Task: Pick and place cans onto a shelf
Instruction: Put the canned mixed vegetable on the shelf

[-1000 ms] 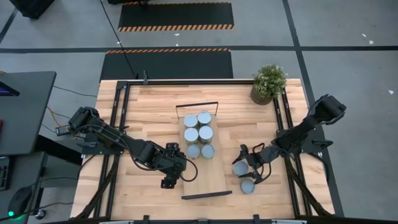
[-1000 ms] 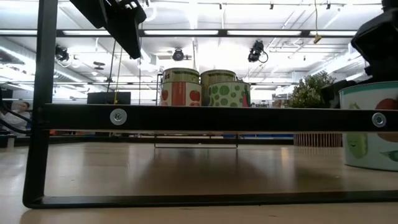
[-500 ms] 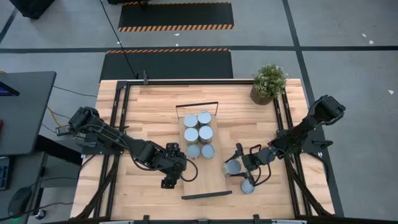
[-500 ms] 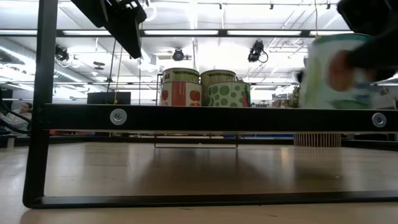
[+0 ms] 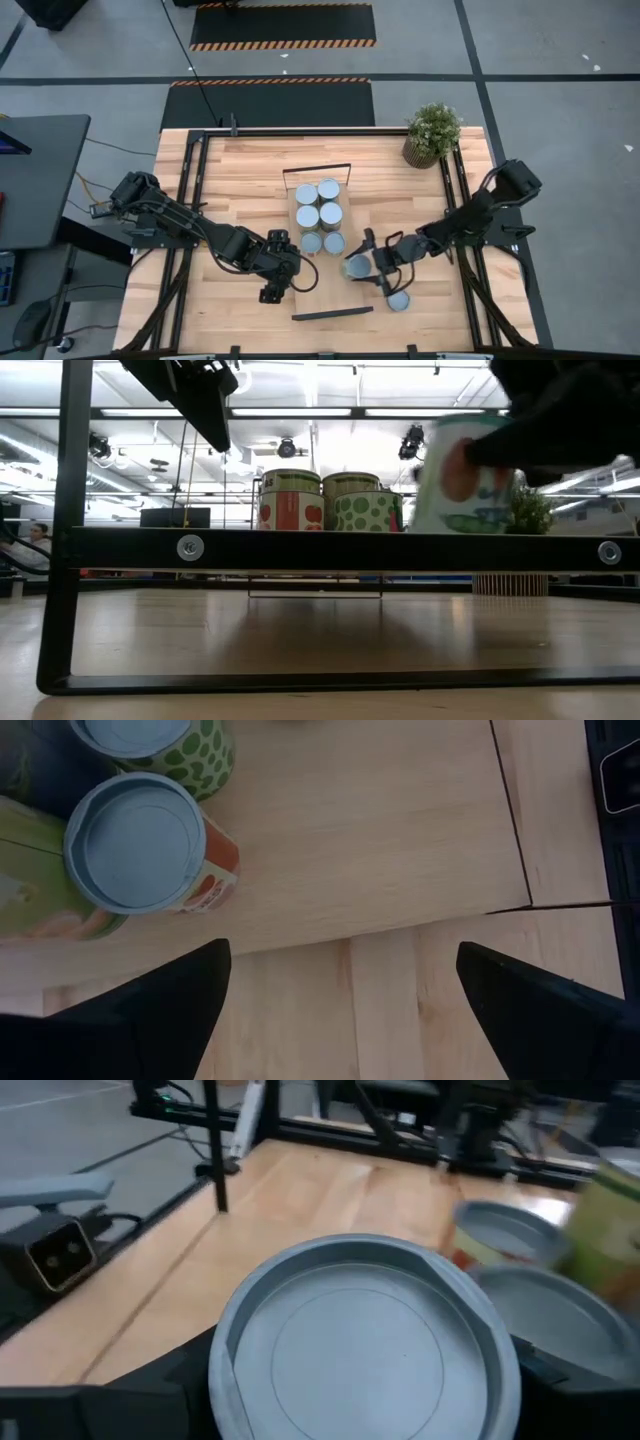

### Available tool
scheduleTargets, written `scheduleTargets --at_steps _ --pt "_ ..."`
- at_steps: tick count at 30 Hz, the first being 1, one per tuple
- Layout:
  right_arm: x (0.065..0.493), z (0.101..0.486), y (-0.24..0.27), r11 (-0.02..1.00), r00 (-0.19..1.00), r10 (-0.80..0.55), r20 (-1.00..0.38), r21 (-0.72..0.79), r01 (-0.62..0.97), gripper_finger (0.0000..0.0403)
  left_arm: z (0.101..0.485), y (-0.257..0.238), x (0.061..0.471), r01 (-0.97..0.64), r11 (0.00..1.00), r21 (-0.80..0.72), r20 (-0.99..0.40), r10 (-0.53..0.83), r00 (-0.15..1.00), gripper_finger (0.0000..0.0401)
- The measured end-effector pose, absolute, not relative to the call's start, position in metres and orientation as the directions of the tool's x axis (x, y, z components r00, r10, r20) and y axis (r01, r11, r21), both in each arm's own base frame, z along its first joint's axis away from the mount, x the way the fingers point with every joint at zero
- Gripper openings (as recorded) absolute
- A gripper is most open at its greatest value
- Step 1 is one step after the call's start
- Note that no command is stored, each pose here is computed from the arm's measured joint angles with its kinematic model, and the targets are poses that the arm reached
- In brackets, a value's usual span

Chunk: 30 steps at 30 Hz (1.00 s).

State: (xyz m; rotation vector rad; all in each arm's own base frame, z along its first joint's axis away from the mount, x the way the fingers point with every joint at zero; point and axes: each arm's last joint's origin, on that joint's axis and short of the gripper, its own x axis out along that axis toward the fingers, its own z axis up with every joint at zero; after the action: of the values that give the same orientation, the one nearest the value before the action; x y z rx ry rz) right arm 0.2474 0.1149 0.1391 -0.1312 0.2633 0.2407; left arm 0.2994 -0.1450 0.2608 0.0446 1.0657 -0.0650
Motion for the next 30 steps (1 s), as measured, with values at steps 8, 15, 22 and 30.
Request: scheduleTargets --at_steps 8,15,22,30 --pt "0.278 0.138 0.115 0.960 0.925 0.233 -0.300 -0.078 -0.267 0.0293 0.261 -0.145 0.300 0.066 0.998 -0.002 -0.873 -0.034 0.487 0.0394" --pt "0.279 0.137 0.114 0.963 0.924 0.217 -0.315 -0.087 -0.256 0.0326 0.261 -0.148 0.299 0.074 0.997 -0.005 -0.870 -0.041 0.492 0.0394" --pt "0.282 0.140 0.111 0.961 0.939 0.209 -0.275 -0.121 -0.249 0.0362 0.262 -0.148 0.300 0.074 0.997 -0.006 -0.867 -0.042 0.496 0.0394" --pt "0.284 0.146 0.112 0.944 0.946 0.220 -0.239 -0.192 -0.268 0.0361 0.262 -0.148 0.300 0.074 0.997 -0.006 -0.867 -0.042 0.496 0.0394"
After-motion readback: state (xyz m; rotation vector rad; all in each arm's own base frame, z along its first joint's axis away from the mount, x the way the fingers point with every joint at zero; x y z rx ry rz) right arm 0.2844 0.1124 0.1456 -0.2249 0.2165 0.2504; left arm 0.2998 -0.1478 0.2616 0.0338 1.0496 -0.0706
